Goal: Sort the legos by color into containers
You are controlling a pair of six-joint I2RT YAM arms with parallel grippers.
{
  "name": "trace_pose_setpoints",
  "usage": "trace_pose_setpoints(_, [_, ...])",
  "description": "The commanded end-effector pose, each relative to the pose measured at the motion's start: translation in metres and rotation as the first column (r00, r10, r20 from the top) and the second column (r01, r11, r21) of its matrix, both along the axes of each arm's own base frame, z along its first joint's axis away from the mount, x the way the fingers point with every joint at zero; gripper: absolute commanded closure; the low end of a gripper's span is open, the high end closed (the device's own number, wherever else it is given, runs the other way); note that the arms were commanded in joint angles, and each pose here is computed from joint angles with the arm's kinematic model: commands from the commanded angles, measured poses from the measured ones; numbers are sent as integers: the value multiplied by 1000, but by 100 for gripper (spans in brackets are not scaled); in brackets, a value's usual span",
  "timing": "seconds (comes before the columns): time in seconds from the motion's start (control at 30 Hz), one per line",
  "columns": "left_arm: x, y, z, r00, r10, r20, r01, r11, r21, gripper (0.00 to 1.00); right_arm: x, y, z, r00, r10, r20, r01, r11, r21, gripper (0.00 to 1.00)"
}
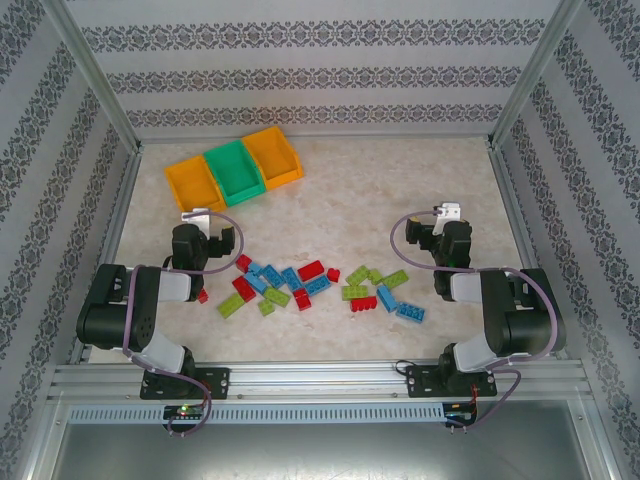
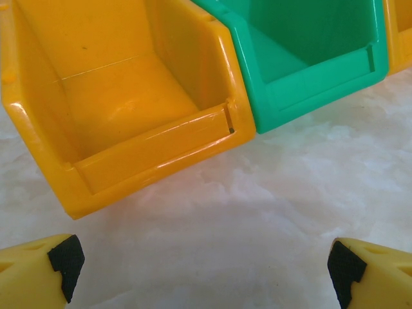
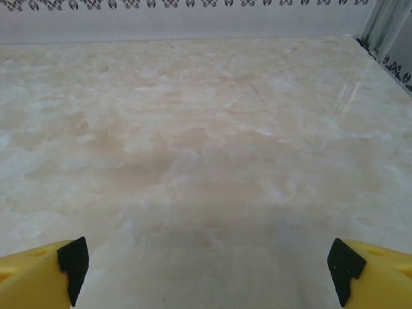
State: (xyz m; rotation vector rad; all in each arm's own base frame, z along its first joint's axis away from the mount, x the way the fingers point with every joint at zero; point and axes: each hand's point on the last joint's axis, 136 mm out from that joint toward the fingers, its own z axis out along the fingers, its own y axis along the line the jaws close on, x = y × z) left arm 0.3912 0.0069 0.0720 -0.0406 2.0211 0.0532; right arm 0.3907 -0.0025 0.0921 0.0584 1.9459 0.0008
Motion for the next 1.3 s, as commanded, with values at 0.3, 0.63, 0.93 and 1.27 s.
trace_pose_setpoints(0.3, [2, 34, 93, 956, 279, -87, -289, 948, -135, 1, 1, 11, 47, 984, 1, -178, 23, 990, 137, 6])
trace_pose_setpoints(0.63, [8, 74, 74, 812, 451, -369, -540, 821, -184, 0, -21, 30, 34, 902, 77, -424, 33, 969, 246, 7])
trace_pose_setpoints(0.93, [34, 87, 35, 781, 384, -493, -556, 787, -266, 17, -45, 35, 30, 872, 103, -478, 36, 962, 271, 11])
trace_pose_setpoints(1.27, [61, 93, 7, 757, 343, -557, -541, 806, -240, 41, -75, 34, 25, 832, 77, -549, 85, 961, 264, 13])
